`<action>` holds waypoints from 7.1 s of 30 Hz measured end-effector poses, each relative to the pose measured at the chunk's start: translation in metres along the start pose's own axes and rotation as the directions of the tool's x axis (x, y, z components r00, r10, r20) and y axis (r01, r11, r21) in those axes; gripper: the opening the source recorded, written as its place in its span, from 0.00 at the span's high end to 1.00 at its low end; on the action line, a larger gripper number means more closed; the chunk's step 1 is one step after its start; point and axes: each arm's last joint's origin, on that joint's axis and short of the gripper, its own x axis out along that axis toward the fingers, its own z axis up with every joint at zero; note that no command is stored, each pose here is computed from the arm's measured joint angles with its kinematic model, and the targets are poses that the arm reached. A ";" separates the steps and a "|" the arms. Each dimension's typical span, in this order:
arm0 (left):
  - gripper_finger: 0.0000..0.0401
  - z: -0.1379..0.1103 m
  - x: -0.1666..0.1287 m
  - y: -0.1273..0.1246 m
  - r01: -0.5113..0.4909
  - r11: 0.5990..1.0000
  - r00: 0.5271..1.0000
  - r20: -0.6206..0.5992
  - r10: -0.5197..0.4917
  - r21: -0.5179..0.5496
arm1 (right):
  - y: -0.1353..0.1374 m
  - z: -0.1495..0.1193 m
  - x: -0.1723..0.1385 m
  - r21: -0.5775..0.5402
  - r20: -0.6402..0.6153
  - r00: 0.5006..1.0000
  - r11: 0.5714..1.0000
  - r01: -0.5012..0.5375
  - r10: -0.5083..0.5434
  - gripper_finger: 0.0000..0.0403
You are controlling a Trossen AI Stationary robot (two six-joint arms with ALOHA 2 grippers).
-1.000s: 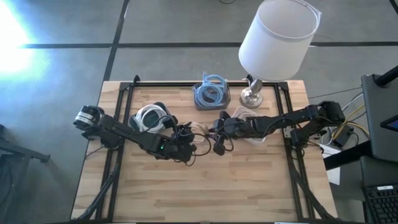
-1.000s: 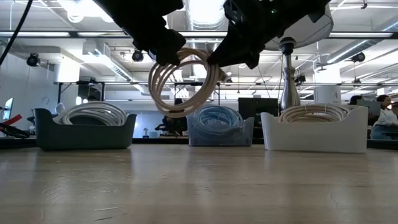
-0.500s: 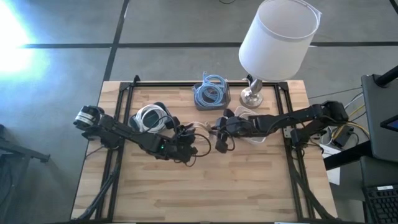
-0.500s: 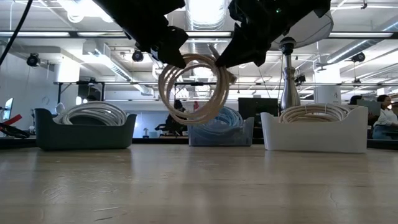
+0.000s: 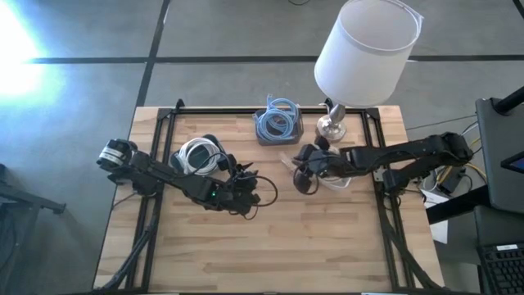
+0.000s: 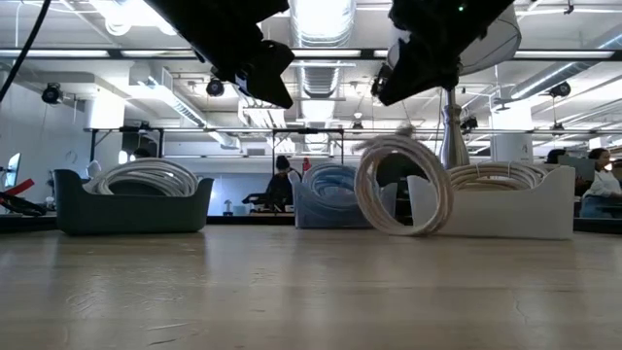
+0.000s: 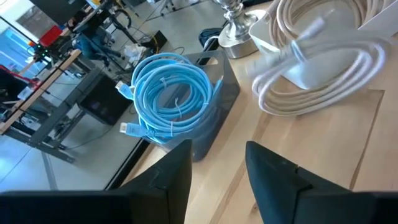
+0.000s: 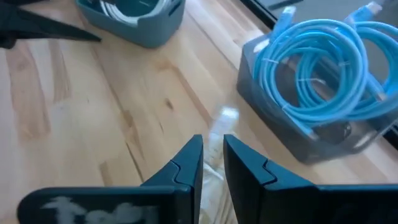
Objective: Sort HDMI cables
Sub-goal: Put the light brown HDMI cable into the white bin, then return to Home Position
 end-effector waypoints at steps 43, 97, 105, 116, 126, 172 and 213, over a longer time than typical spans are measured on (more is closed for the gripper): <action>0.61 -0.008 0.002 -0.003 0.105 0.994 0.993 -0.048 -0.103 0.042 | 0.083 -0.034 0.134 -0.304 -0.651 0.758 0.901 -0.311 0.042 0.74; 0.74 -0.032 0.003 0.002 -0.005 0.986 0.995 -0.098 0.021 0.167 | 0.015 0.031 -0.059 -0.158 -0.454 0.858 0.969 0.188 -0.240 0.97; 0.74 -0.032 0.003 0.002 -0.004 0.986 0.995 -0.098 0.021 0.165 | 0.003 0.021 -0.071 -0.054 -0.526 0.789 0.939 0.340 -0.317 0.97; 0.74 -0.032 0.003 0.002 -0.005 0.989 0.995 -0.097 0.020 0.150 | 0.005 -0.033 -0.025 -0.162 -0.635 0.608 0.852 0.498 -0.477 0.97; 0.74 -0.031 0.003 0.002 -0.005 0.990 0.995 -0.093 0.019 0.142 | 0.014 -0.059 0.013 -0.249 -0.632 0.574 0.838 0.485 -0.520 0.84; 0.74 -0.097 -0.088 0.121 0.321 0.920 0.944 0.148 -0.293 -0.225 | -0.005 -0.052 -0.070 -0.219 -0.008 0.904 0.882 -0.418 0.427 0.84; 0.74 -0.172 -0.082 0.128 0.636 0.768 0.593 0.690 -0.416 -0.083 | -0.062 -0.157 -0.053 -0.357 0.481 0.513 0.693 -0.626 0.711 0.86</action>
